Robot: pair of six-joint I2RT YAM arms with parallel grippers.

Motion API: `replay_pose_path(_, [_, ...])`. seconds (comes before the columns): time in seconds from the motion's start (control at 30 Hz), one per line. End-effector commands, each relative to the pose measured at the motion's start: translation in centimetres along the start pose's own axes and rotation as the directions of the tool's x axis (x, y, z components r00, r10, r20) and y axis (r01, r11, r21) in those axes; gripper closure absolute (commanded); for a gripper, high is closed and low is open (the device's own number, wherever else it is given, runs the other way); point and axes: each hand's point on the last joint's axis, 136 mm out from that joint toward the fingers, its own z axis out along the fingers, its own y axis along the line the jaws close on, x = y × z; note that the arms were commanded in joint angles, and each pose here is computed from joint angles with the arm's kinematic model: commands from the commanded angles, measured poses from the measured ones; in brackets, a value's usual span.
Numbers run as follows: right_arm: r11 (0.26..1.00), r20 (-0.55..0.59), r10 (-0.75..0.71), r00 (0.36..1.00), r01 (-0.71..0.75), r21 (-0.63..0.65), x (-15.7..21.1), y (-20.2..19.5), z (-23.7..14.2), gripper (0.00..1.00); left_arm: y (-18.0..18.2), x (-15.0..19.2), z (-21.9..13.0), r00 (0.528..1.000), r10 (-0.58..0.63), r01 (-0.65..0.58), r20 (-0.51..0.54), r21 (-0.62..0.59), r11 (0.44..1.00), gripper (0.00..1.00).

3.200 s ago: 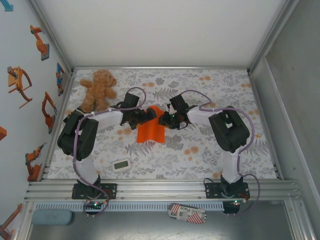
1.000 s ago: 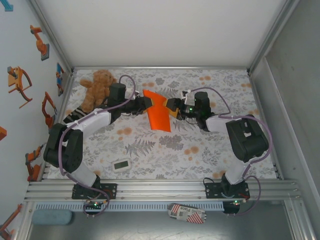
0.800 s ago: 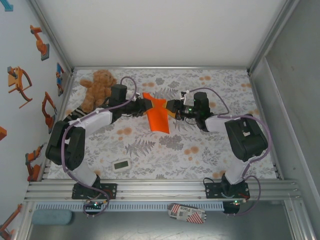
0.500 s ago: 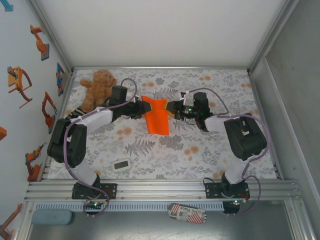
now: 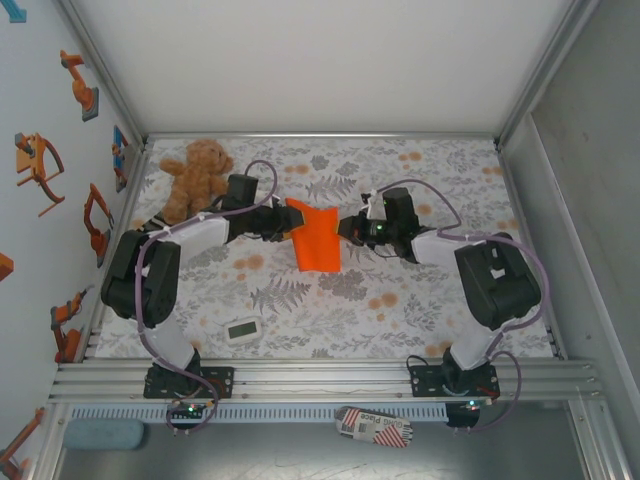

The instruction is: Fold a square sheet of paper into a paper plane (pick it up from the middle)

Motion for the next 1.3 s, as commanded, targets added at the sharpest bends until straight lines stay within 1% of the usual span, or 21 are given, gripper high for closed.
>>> replay_pose_path(0.0, [0.994, 0.015, -0.085, 0.996, 0.083, 0.077, -0.3, 0.6, -0.9, 1.00, -0.3, 0.1, 1.0, 0.999, 0.027, -0.027, -0.027, -0.004, 1.000, 0.58])
replay_pose_path(0.13, [0.991, 0.037, -0.076, 0.996, 0.071, 0.112, -0.3, 0.2, -1.6, 1.00, 0.3, -0.1, 2.0, 0.999, 0.019, -0.020, -0.035, -0.036, 0.999, 0.47])
replay_pose_path(0.23, [0.989, 0.059, -0.080, 0.995, 0.072, 0.129, -0.6, 0.6, -2.2, 1.00, 0.7, -0.2, 2.5, 0.999, 0.006, -0.008, -0.040, -0.053, 0.999, 0.36])
replay_pose_path(0.37, [0.986, 0.083, -0.091, 0.992, 0.078, 0.148, -1.2, 1.3, -2.8, 1.00, 1.4, -0.5, 2.1, 1.000, -0.002, 0.001, -0.015, -0.080, 0.997, 0.23])
replay_pose_path(0.47, [0.985, 0.087, -0.085, 0.993, 0.071, 0.156, -1.4, 1.5, -2.5, 1.00, 2.0, -0.7, 1.2, 1.000, -0.010, 0.012, 0.025, -0.098, 0.995, 0.16])
replay_pose_path(0.53, [0.983, 0.080, -0.077, 0.994, 0.062, 0.173, -1.5, 1.1, -1.8, 1.00, 2.6, -0.8, 0.4, 0.998, -0.015, 0.021, 0.055, -0.117, 0.993, 0.14])
replay_pose_path(0.7, [0.981, 0.045, -0.049, 0.998, 0.040, 0.189, -1.7, 0.3, 1.0, 1.00, 4.9, -0.6, -1.5, 0.989, -0.042, 0.070, 0.145, -0.199, 0.977, 0.13])
replay_pose_path(0.83, [0.981, 0.010, -0.046, 0.999, 0.044, 0.191, -1.8, 0.3, 3.0, 1.00, 6.0, 0.0, -2.6, 0.981, -0.056, 0.101, 0.187, -0.244, 0.965, 0.13])
replay_pose_path(1.03, [0.977, -0.058, -0.046, 0.997, 0.057, 0.207, -1.2, -0.3, 5.5, 1.00, 7.0, 0.5, -3.5, 0.966, -0.085, 0.149, 0.243, -0.259, 0.954, 0.12])
replay_pose_path(1.2, [0.970, -0.084, -0.054, 0.995, 0.073, 0.233, -1.3, -1.2, 6.6, 1.00, 7.2, 0.6, -3.0, 0.959, -0.125, 0.187, 0.254, -0.236, 0.954, 0.10])
replay_pose_path(1.23, [0.968, -0.091, -0.053, 0.994, 0.074, 0.240, -1.4, -1.4, 6.8, 1.00, 7.2, 0.5, -2.8, 0.958, -0.133, 0.194, 0.254, -0.235, 0.952, 0.07])
replay_pose_path(1.27, [0.966, -0.099, -0.054, 0.994, 0.077, 0.247, -1.3, -1.7, 7.1, 1.00, 7.2, 0.5, -2.7, 0.957, -0.139, 0.200, 0.253, -0.235, 0.951, 0.01])
